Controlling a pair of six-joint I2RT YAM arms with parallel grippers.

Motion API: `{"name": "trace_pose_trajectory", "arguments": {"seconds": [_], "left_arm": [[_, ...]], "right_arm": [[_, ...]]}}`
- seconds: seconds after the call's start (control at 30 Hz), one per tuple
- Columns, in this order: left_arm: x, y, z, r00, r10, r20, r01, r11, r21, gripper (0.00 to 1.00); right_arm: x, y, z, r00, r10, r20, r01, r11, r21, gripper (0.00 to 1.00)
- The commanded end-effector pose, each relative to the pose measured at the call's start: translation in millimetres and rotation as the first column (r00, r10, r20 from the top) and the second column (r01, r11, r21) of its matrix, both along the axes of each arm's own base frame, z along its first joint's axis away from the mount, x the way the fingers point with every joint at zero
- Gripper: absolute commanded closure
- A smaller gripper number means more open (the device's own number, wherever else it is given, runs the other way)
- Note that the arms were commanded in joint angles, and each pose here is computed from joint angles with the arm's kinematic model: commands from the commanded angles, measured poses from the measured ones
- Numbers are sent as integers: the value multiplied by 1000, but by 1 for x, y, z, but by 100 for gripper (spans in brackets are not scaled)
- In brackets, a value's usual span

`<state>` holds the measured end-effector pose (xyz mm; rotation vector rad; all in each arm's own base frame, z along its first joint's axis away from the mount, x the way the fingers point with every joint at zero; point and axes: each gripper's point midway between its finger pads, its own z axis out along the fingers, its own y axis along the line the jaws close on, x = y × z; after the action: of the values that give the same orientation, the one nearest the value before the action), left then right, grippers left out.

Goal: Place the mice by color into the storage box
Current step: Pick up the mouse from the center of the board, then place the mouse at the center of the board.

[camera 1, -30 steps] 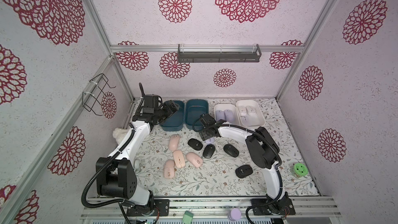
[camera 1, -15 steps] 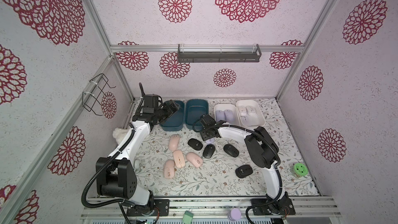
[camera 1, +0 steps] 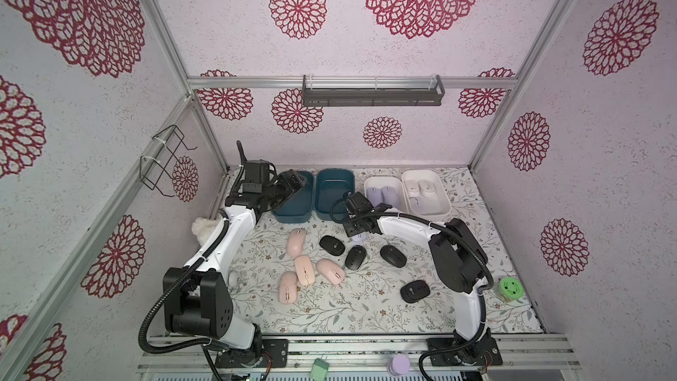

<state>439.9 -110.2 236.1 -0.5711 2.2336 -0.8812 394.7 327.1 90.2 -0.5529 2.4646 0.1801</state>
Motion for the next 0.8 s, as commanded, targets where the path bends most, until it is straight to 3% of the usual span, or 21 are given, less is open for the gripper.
{"name": "trace_pose_trajectory", "arguments": {"seconds": [0.0, 0.23, 0.57, 0.77], "left_arm": [[-1, -6, 5, 1000, -10, 23, 10, 1000, -15, 3], [-5, -28, -2, 998, -70, 8, 70, 998, -7, 3], [-8, -40, -5, 995, -100, -2, 100, 995, -3, 3], [-12, -52, -10, 992, -125, -11, 125, 992, 10, 3]], "right_arm": [[-6, -1, 47, 997, 11, 74, -14, 999, 38, 41], [-69, -31, 46, 994, 91, 61, -90, 996, -22, 41], [-187, -31, -17, 959, 274, -75, -277, 960, -35, 41], [-214, -20, -42, 933, 346, -100, -355, 932, -79, 40]]}}
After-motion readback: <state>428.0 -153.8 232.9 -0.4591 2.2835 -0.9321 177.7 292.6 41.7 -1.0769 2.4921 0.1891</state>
